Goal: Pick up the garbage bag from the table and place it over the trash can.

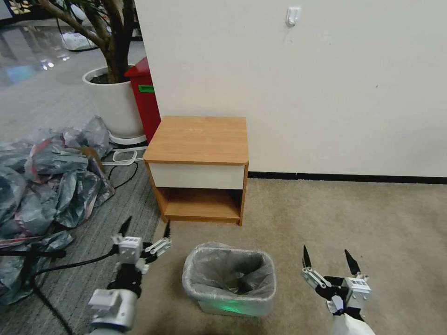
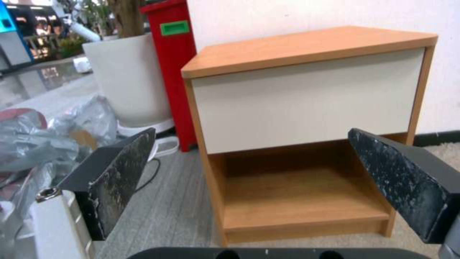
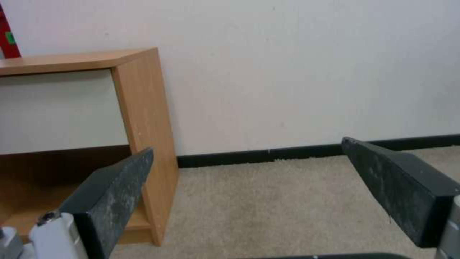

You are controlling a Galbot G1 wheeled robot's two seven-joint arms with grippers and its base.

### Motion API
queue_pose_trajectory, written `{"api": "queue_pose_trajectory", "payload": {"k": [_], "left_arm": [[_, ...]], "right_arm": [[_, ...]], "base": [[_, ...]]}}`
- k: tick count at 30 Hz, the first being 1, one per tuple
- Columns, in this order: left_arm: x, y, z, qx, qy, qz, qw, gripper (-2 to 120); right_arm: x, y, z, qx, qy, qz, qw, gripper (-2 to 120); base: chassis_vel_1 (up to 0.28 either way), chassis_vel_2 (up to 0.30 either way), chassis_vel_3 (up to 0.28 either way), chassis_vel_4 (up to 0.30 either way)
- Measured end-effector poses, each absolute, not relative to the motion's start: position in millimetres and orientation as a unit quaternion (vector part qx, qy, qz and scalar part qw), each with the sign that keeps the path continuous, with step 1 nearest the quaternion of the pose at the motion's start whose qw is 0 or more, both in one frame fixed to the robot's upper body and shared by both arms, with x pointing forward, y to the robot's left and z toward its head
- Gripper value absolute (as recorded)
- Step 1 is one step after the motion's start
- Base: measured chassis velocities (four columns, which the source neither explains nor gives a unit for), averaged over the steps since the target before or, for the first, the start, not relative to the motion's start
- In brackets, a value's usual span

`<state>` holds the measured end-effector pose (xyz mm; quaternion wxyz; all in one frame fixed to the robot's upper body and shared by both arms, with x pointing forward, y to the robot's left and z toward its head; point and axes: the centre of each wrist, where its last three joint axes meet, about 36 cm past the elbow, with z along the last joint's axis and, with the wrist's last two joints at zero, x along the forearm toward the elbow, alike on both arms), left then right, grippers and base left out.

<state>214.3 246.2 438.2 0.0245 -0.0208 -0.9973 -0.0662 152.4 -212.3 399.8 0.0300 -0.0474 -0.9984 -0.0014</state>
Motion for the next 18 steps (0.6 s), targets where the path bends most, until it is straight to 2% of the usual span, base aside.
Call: {"api": "queue_pose_trajectory", "payload": {"k": [18], "left_arm": [[214.7,245.4,438.5,-0.021,-0.997,-0.062,0.030,100]], "right_arm": [[152.8,-212.3,400.2,-0.048,-0.998,0.001,0.031,100]], "base": [[0.000,0.000,0.000,0.000]]}}
